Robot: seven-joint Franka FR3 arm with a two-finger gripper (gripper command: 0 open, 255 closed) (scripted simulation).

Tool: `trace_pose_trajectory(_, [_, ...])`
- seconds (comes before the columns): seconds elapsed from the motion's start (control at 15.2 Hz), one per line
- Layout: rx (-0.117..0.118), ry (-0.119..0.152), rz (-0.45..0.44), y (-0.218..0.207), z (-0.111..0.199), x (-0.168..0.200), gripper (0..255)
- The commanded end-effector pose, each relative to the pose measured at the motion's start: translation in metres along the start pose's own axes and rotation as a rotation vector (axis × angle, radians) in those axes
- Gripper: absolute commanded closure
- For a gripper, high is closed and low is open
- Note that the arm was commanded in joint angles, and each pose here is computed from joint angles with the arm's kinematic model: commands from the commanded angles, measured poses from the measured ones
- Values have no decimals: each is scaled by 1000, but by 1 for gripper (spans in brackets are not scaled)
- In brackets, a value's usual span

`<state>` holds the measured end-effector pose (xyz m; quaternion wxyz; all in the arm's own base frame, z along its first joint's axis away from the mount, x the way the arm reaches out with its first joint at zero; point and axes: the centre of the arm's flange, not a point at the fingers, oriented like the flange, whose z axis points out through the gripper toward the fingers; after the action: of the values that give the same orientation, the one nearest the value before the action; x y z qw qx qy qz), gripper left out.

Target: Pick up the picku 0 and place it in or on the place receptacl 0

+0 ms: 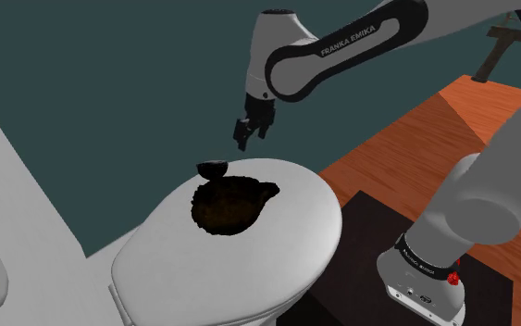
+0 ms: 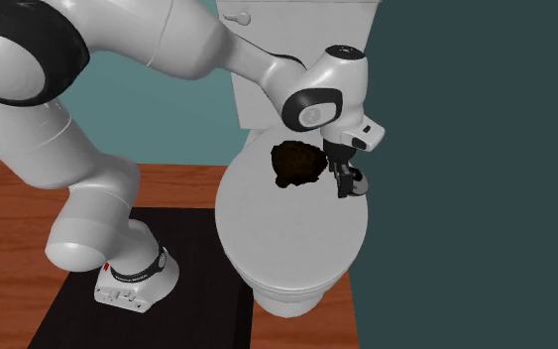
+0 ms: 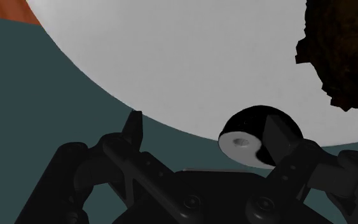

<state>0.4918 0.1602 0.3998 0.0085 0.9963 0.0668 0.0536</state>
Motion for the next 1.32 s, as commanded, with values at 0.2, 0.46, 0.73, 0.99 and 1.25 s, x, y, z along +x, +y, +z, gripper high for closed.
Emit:
trace_pose_trajectory(0.2, [24,30,-4,-34,32,34,0])
trace_pose_trajectory(0.46, [24,30,-4,-34,53,35,0])
trace_pose_trajectory(0.73, [24,30,-4,-35,72,35,0])
trace_pose_trajectory(0.99, [24,30,-4,-35,72,35,0])
trace_pose_trajectory(1.25, [24,30,-4,-35,71,35,255])
